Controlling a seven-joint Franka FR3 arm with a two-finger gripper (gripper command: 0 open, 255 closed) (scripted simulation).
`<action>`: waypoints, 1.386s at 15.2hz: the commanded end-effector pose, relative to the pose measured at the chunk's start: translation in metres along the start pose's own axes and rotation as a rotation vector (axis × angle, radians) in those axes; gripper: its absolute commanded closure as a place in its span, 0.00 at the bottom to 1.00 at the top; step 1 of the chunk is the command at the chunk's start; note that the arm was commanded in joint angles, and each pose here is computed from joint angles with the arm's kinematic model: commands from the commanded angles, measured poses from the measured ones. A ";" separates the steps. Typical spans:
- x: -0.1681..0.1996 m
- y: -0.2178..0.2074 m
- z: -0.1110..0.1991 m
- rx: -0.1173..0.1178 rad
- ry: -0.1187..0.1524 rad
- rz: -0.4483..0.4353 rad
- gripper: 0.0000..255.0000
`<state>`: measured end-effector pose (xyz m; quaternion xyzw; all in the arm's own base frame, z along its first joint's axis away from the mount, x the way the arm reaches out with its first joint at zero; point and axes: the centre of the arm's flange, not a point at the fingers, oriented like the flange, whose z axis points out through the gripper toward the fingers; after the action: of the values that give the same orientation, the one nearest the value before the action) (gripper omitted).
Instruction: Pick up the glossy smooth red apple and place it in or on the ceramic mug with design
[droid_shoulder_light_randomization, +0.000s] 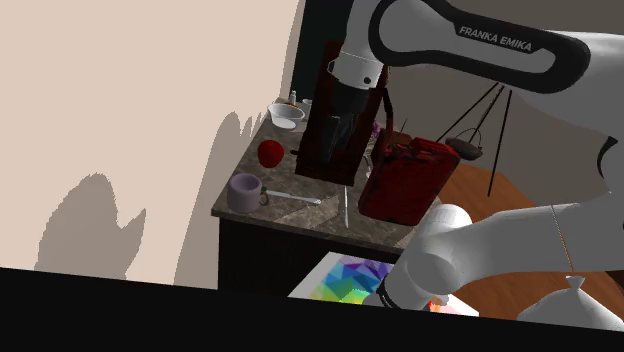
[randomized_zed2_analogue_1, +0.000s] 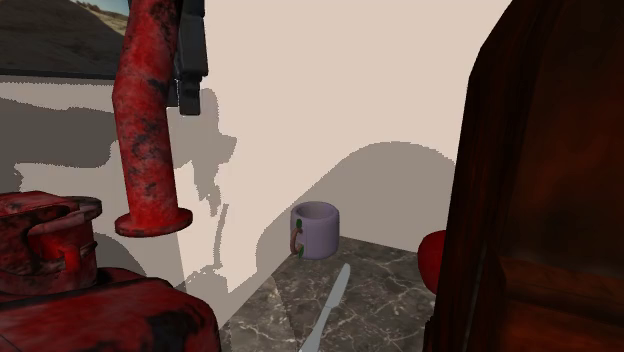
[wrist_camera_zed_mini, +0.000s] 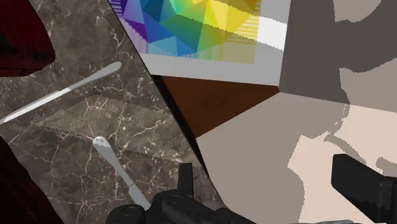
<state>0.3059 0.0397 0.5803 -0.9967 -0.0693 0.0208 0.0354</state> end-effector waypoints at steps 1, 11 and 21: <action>0.000 0.000 0.000 0.000 0.000 0.000 0.00; 0.120 0.050 0.032 0.002 -0.012 0.227 0.00; 0.225 0.125 0.066 0.004 -0.024 0.454 0.00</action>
<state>0.5325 -0.0424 0.4984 -0.9882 0.1446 0.0396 0.0312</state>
